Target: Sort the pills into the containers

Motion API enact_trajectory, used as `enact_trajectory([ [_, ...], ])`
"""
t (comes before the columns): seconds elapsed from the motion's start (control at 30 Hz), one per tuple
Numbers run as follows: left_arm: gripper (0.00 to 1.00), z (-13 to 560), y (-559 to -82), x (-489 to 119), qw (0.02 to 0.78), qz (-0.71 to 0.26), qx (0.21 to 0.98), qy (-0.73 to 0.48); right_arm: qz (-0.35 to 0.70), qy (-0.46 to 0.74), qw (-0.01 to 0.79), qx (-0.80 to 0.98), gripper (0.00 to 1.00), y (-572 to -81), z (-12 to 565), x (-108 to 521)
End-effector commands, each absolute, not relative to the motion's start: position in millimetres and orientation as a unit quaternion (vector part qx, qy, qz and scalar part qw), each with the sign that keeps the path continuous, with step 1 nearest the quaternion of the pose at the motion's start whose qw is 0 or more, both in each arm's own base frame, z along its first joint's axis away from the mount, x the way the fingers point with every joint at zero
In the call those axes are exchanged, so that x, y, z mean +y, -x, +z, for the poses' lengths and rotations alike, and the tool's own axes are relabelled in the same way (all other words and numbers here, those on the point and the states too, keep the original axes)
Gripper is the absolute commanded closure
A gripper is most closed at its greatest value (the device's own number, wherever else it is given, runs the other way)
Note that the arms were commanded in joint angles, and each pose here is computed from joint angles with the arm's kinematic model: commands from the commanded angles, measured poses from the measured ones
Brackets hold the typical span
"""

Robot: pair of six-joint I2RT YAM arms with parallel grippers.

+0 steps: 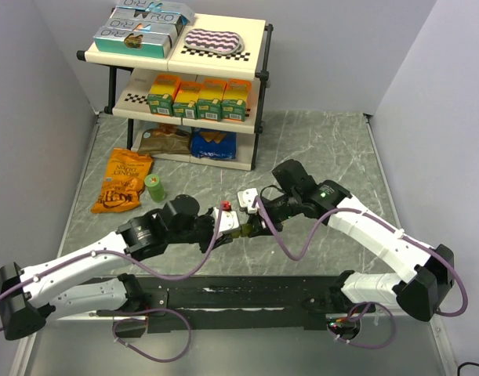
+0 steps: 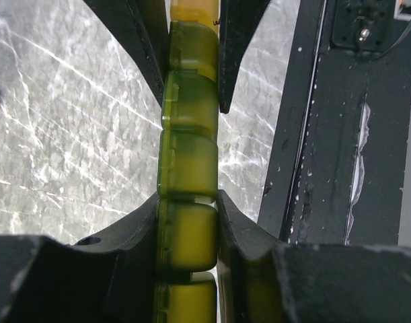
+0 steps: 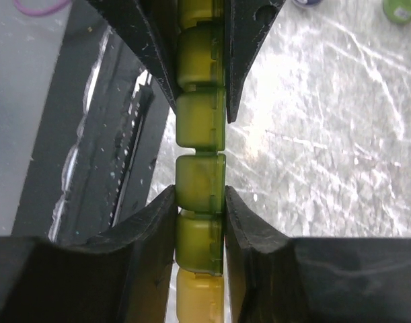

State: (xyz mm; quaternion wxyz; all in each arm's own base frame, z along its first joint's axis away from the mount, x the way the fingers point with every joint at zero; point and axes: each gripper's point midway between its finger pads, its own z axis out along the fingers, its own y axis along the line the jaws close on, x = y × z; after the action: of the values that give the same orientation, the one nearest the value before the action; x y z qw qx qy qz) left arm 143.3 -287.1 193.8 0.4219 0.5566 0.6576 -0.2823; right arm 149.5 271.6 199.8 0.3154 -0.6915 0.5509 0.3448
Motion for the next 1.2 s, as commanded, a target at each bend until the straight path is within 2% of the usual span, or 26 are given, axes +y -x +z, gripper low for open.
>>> enact_trajectory([
  [0.0,0.99,218.6,-147.7,-283.8,0.483,-0.284,0.626,-0.542,0.382,0.685,0.338,0.520,0.57,-139.5,228.1,272.3],
  [0.03,0.99,211.5,-147.9,-280.4,0.481,-0.277,0.628,-0.545,0.384,0.683,0.341,0.519,0.39,-139.9,232.5,270.8],
  [0.1,0.99,205.1,-146.2,-274.5,0.480,-0.265,0.623,-0.558,0.393,0.682,0.347,0.511,0.21,-138.1,248.2,264.9],
  [0.27,0.99,204.1,-147.1,-268.9,0.485,-0.248,0.612,-0.573,0.390,0.691,0.351,0.498,0.18,-129.3,271.6,254.0],
  [0.37,0.99,206.5,-144.2,-270.6,0.487,-0.252,0.599,-0.584,0.389,0.690,0.341,0.506,0.25,-126.9,266.5,251.1],
  [0.47,0.99,208.6,-141.0,-273.6,0.485,-0.261,0.591,-0.589,0.382,0.689,0.332,0.520,0.45,-132.1,255.0,252.5],
  [0.5,0.99,208.8,-140.4,-274.6,0.484,-0.262,0.590,-0.590,0.379,0.689,0.333,0.520,0.54,-133.9,253.6,254.3],
  [0.6,0.99,210.6,-137.8,-276.6,0.484,-0.272,0.588,-0.589,0.376,0.686,0.330,0.529,0.62,-139.2,247.7,256.7],
  [1.03,0.99,214.9,-132.1,-283.0,0.482,-0.296,0.583,-0.583,0.376,0.692,0.305,0.535,0.63,-143.2,231.4,268.9],
  [1.17,0.99,220.2,-131.1,-284.3,0.487,-0.301,0.575,-0.584,0.373,0.694,0.301,0.537,0.76,-144.7,228.0,270.5],
])
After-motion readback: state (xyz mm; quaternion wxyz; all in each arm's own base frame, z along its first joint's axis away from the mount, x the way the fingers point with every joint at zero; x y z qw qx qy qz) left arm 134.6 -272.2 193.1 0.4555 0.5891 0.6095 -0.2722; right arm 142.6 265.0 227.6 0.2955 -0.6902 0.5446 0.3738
